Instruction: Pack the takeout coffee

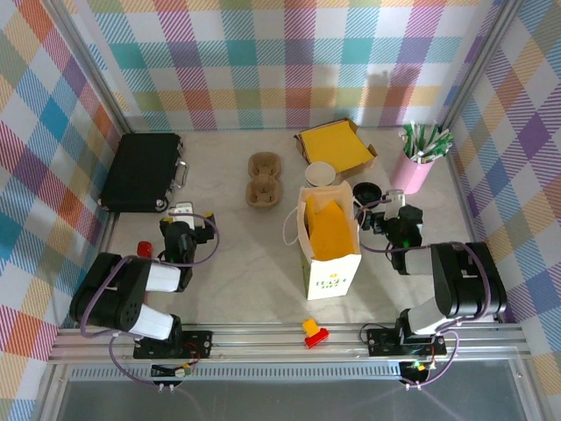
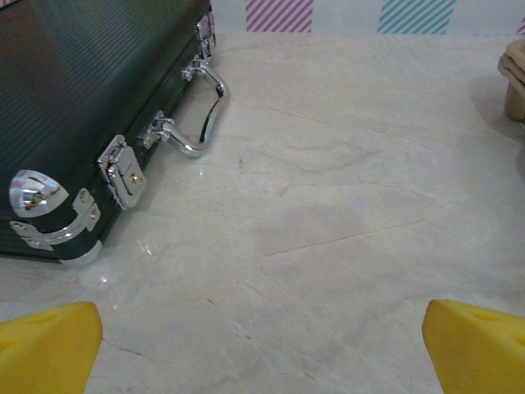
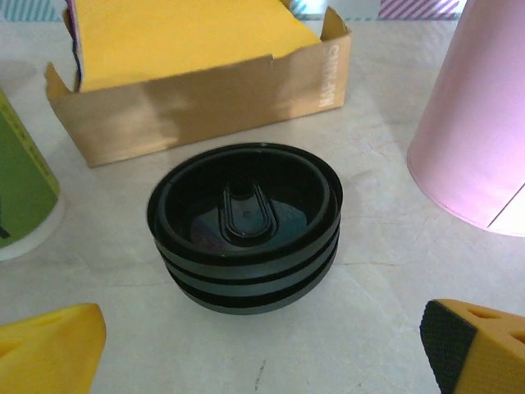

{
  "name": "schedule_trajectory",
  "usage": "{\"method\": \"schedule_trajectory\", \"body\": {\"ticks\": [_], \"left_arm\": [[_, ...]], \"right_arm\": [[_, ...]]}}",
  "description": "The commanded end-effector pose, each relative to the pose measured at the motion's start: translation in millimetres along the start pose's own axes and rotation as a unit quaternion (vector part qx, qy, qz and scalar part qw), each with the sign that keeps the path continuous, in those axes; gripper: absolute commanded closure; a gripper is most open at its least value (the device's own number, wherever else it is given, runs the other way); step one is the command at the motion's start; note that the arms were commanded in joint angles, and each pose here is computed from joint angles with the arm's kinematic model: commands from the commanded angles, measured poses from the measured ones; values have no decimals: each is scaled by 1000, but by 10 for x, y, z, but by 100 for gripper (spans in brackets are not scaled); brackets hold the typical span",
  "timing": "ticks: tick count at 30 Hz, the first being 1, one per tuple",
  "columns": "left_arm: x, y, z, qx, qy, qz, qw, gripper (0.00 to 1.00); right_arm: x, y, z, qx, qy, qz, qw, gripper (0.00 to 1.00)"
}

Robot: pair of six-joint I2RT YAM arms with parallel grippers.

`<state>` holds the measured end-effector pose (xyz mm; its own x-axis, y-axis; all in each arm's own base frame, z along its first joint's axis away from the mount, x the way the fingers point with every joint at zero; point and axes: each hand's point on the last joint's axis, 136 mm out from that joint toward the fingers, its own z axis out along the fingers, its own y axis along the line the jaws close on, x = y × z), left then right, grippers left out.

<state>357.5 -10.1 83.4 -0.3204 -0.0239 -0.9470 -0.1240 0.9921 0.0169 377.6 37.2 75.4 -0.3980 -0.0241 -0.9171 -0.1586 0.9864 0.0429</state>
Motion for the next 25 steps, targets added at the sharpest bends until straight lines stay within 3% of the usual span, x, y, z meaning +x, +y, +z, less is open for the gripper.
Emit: {"method": "schedule_trajectory", "body": {"ticks": [1, 9, 25], "left_arm": [[-243, -14, 64, 7, -49, -11, 999, 0], [-142, 76, 347, -37, 15, -15, 999, 0], [-151, 151, 355, -48, 12, -27, 998, 0]], "right_arm": [[-234, -47, 57, 15, -31, -2, 999, 1], [-225, -178, 92, 36, -19, 24, 999, 1], [-221, -178, 91, 32, -17, 26, 999, 1]]}}
